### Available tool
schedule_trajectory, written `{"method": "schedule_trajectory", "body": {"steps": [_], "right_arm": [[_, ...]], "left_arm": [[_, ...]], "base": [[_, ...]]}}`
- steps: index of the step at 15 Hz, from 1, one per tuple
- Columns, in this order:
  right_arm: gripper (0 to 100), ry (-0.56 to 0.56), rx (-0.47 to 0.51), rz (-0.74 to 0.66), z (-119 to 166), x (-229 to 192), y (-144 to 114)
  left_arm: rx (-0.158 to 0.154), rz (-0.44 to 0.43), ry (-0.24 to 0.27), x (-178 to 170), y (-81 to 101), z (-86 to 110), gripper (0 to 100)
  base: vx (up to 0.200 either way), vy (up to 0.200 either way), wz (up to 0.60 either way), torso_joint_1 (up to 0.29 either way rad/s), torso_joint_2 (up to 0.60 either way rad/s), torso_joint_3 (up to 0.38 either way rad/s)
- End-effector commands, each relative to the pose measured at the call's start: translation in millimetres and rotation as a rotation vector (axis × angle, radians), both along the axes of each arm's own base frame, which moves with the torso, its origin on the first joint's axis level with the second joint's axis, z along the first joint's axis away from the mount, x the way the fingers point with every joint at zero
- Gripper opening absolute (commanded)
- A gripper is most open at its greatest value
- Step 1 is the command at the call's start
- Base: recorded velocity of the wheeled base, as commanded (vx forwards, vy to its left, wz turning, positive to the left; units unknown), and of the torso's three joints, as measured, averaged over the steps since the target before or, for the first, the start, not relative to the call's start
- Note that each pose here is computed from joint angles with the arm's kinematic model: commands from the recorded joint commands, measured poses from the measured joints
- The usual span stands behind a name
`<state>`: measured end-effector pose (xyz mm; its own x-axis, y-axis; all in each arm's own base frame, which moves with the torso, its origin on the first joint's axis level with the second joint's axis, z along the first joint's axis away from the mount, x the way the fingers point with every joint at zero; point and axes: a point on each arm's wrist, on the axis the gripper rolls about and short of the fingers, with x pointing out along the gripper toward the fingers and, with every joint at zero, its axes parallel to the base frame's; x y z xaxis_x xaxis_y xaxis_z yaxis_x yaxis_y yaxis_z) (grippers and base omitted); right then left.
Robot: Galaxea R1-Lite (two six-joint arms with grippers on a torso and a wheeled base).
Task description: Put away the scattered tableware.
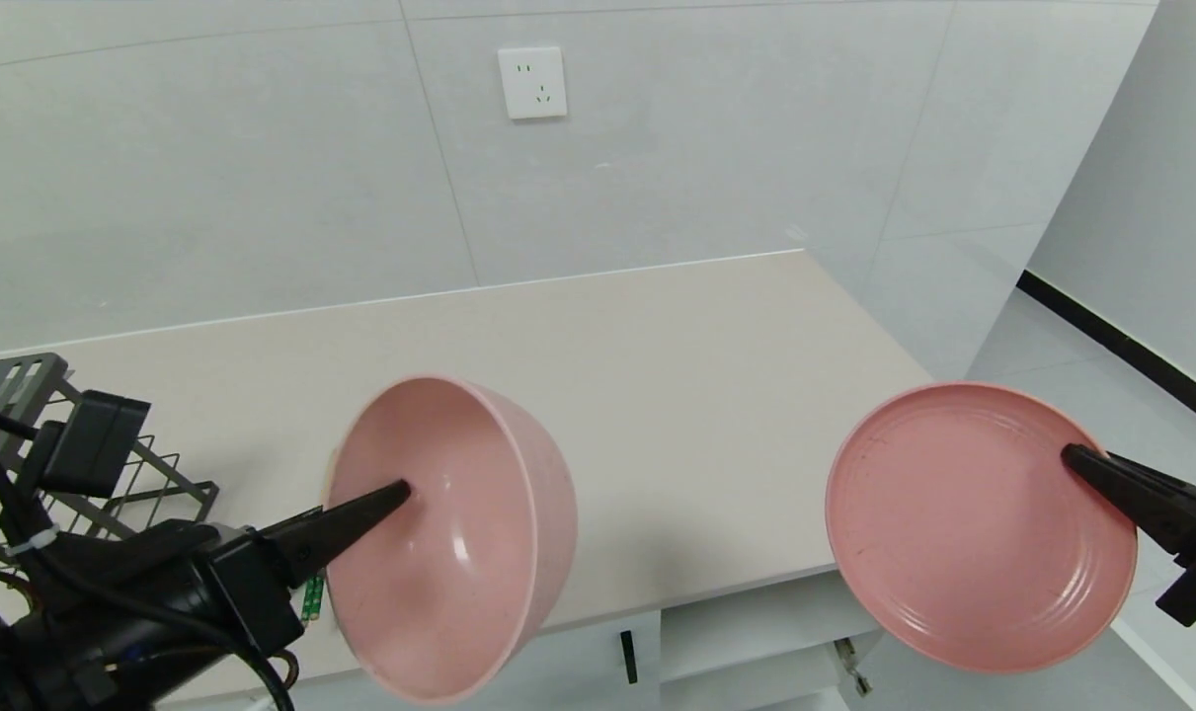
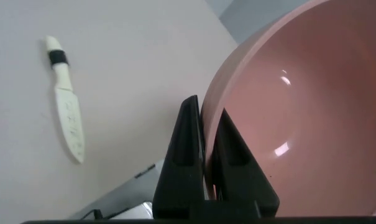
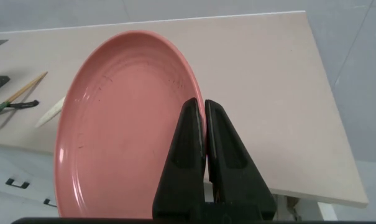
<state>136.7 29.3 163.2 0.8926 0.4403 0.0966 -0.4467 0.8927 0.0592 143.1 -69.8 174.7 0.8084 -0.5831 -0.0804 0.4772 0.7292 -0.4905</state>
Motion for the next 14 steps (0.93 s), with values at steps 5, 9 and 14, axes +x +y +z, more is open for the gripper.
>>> {"method": "schedule_trajectory", "body": {"steps": [5,9,14], "right_arm": [[0,-0.135,-0.045,0.033,9.5,-0.4,6.0],[0,-0.105,-0.051,0.035,2.8,6.8,7.7],[0,-0.064,-0.059,0.044,-15.6,18.6,11.5]], "left_arm": [[0.287,0.307,-0.121,32.3,-10.5,5.3,0],[0.353,0.252,-0.128,41.3,-20.9,-3.9,0],[0.394,0.254,-0.402,47.8,-31.5,-30.2,0]], "base": [[0.0,0.0,0.0,0.0,0.0,0.0],[0.0,0.0,0.0,0.0,0.0,0.0],[0.0,0.0,0.0,0.0,0.0,0.0]]}}
